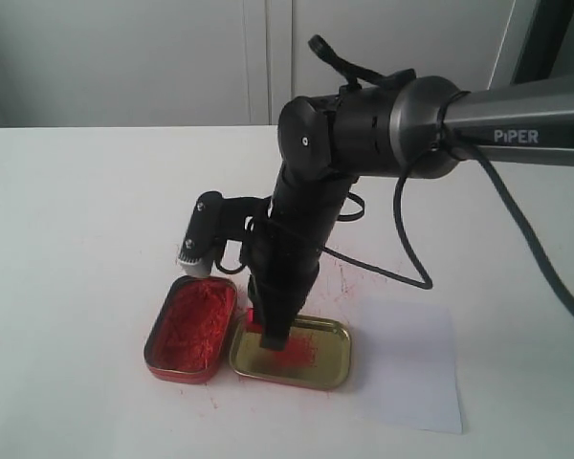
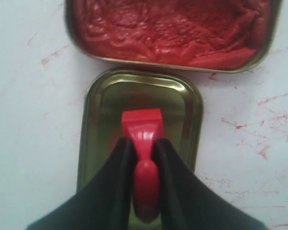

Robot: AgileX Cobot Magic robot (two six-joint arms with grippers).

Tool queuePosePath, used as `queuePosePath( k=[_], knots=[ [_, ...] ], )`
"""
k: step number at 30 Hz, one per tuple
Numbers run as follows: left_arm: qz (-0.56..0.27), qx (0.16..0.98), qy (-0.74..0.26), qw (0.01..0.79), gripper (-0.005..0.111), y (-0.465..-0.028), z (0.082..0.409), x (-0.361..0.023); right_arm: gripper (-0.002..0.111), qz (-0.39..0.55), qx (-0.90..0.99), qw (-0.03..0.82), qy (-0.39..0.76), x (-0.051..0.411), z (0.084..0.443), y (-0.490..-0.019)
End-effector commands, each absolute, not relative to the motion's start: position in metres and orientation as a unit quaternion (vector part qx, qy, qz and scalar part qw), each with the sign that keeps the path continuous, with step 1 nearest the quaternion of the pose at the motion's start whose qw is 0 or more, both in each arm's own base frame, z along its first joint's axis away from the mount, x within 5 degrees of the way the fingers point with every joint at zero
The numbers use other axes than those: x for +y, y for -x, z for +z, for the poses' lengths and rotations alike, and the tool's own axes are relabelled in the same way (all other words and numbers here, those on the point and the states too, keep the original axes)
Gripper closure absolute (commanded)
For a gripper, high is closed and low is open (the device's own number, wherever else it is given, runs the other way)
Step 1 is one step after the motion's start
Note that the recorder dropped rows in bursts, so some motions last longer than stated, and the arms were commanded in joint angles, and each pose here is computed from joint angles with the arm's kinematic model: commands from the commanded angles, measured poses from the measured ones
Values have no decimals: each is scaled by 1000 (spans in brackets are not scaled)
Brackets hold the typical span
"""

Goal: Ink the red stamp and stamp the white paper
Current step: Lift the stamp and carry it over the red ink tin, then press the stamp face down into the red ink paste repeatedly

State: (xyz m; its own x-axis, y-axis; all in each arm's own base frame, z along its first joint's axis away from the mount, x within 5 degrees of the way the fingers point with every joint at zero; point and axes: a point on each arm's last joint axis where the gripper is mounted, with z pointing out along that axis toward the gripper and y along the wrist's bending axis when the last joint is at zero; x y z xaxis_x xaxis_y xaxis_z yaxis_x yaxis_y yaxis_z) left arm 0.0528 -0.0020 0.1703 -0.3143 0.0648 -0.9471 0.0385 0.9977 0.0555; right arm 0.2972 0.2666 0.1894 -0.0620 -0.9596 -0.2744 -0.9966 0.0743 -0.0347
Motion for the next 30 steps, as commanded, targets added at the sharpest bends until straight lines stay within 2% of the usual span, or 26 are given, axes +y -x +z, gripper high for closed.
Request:
queuePosePath(
  k=[1, 12, 20, 30],
  knots=[
    [8, 811, -29, 585, 107, -53, 170, -2, 108, 96, 775, 139, 609, 275, 206, -300],
    [8, 811, -29, 585, 107, -53, 170, -2, 108, 116, 805, 137, 565, 312, 228, -288],
    [8, 811, -29, 585, 107, -53, 170, -2, 108, 112, 837, 123, 522, 340, 221, -290],
    [8, 811, -29, 585, 107, -53, 170, -2, 108, 54, 866, 125, 481, 356, 194, -293]
  ],
)
